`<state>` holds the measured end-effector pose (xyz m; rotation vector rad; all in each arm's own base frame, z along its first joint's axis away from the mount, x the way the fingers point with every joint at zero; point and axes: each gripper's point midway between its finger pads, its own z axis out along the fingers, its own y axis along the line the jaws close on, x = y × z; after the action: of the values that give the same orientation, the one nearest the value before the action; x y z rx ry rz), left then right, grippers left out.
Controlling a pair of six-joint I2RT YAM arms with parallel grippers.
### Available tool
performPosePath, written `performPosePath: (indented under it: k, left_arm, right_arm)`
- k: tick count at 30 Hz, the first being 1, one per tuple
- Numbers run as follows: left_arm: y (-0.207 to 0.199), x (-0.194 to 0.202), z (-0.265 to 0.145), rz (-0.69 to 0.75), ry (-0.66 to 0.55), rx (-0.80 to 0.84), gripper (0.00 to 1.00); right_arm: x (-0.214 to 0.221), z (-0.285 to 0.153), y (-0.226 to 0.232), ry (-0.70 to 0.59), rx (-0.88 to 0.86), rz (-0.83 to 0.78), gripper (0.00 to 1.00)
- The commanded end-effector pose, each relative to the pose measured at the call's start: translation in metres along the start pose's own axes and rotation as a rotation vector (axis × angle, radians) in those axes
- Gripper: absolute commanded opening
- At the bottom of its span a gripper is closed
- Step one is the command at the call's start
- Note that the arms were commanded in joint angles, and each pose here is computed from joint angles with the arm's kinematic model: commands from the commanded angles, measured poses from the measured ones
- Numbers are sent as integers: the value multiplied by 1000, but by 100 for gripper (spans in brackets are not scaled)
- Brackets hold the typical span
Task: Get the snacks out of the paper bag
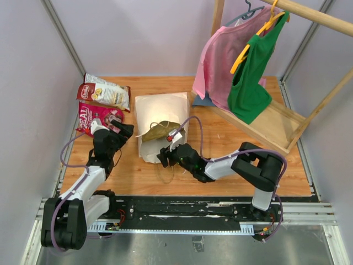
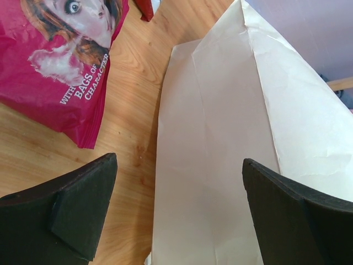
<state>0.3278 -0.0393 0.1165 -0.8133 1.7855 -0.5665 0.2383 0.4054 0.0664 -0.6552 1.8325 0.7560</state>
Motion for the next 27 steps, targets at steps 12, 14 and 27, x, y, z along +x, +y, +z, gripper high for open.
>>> performPosePath:
  k: [12,14,27]
  left_arm:
    - [-5,-13,-9,29,-38,10,100]
    - [-5,-12,-9,31,-33,11,100]
    - [-4,-8,-8,40,-17,10,100]
  right_arm:
    - [-90,57,-41,-314,318,-155,55]
    - [-92,67,-45,-320,329,-162,55]
    - [-97,111,-103,-329,368,-95,52]
